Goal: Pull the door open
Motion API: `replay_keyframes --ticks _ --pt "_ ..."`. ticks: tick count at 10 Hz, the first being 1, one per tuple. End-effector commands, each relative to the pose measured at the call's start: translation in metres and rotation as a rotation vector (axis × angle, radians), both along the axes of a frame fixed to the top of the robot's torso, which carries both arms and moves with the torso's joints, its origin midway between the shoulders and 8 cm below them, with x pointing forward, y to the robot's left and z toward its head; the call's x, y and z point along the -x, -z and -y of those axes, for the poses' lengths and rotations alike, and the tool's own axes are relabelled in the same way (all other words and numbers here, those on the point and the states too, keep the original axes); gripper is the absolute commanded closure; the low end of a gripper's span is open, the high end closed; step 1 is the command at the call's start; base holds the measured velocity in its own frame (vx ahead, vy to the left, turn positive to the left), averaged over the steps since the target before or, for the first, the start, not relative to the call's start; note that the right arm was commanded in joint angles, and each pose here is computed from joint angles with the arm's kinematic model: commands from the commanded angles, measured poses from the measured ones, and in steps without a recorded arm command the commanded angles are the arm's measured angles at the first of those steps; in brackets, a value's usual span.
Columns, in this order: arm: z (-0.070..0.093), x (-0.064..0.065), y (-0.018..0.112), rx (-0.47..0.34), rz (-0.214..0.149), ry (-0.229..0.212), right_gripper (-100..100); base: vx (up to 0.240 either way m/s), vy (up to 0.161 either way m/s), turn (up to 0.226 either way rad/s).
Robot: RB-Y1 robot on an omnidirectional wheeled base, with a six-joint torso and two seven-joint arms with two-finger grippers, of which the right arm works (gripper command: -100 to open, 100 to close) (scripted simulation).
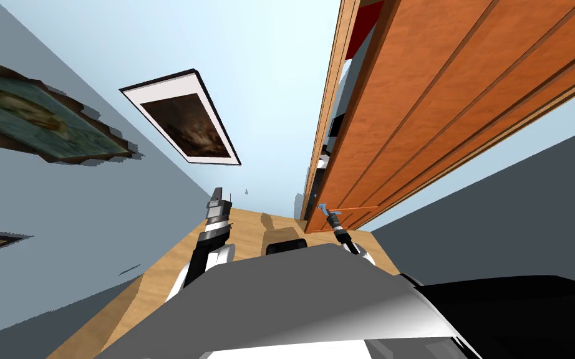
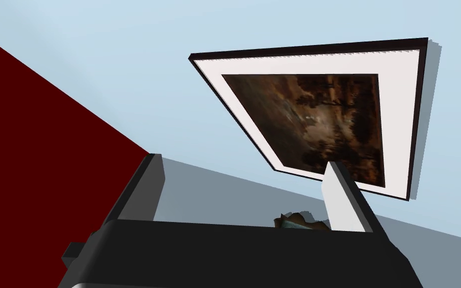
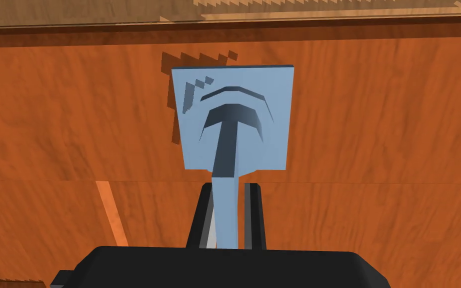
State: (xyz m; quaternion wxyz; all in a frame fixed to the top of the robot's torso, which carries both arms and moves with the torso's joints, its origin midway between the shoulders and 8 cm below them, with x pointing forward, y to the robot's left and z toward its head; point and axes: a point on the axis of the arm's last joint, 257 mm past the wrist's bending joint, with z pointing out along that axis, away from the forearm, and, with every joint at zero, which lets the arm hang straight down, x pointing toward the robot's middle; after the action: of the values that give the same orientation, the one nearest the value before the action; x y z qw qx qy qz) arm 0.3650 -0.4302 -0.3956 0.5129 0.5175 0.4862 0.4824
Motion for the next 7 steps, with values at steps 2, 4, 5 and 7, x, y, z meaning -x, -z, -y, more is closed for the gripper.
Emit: replay_keyframes --ticks 2,4,5,7 --pt "0.001 0.008 -0.001 0.001 0.003 -0.014 100 -0.184 -0.082 0.179" --pt "0.002 0.015 -0.001 0.002 0.005 -0.027 100 -0.231 -0.064 0.155" --pt "0.002 0.021 -0.002 0.002 0.006 -0.038 100 -0.225 -0.047 0.182" --pt "0.003 0.028 -0.002 0.002 0.007 -0.051 100 -0.23 -0.078 0.183"
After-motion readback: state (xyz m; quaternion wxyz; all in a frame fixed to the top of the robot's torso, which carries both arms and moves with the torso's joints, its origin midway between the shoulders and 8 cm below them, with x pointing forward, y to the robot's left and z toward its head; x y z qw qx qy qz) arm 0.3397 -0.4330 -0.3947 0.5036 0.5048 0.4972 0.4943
